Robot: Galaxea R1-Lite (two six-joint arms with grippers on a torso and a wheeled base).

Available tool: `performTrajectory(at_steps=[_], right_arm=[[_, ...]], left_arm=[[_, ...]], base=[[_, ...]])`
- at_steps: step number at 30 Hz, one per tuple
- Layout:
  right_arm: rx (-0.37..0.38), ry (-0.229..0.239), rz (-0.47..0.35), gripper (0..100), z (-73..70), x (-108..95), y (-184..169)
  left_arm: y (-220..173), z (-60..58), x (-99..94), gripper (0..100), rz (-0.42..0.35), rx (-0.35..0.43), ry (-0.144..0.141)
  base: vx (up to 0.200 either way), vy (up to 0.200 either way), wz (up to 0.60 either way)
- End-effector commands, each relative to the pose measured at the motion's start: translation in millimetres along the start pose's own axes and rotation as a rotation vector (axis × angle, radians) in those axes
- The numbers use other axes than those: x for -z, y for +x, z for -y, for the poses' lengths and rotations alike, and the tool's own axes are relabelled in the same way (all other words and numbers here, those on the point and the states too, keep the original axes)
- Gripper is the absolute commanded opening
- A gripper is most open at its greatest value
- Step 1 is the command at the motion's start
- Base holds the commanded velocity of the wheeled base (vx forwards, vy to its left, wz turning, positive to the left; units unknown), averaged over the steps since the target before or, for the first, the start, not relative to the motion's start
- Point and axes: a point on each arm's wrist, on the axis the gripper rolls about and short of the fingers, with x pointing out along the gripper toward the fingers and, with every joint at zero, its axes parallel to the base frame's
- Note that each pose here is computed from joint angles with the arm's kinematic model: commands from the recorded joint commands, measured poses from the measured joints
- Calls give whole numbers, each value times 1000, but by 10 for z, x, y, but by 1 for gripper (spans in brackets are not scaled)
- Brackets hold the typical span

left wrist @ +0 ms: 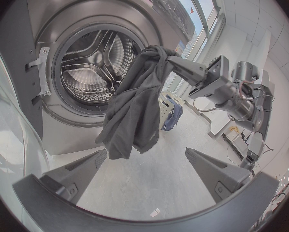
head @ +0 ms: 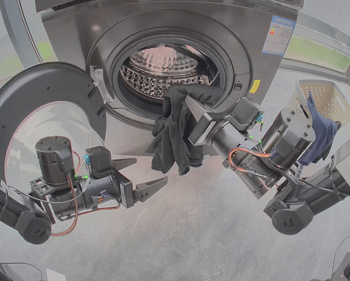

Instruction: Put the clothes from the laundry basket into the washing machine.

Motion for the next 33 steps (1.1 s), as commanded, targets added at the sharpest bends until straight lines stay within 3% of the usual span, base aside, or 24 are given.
performTrajectory(at_steps=[1,8,18,33], right_arm=[[-5,3,5,0,-25,-26,-16],[-4,3,-4,0,-27,-31,-70],[-24,12,-6,0,-113,-52,-116],[-35,16,-26,0,-159,-21,-176]], left_arm=[[186,-111,75,100,-21,-20,-11],[376,-258,143,100,-39,-47,-21],[605,-375,208,100,-17,-83,-17],[940,-554,275,100,65,-100,4]], base=[[0,0,0],[0,0,0],[0,0,0],[0,0,0]])
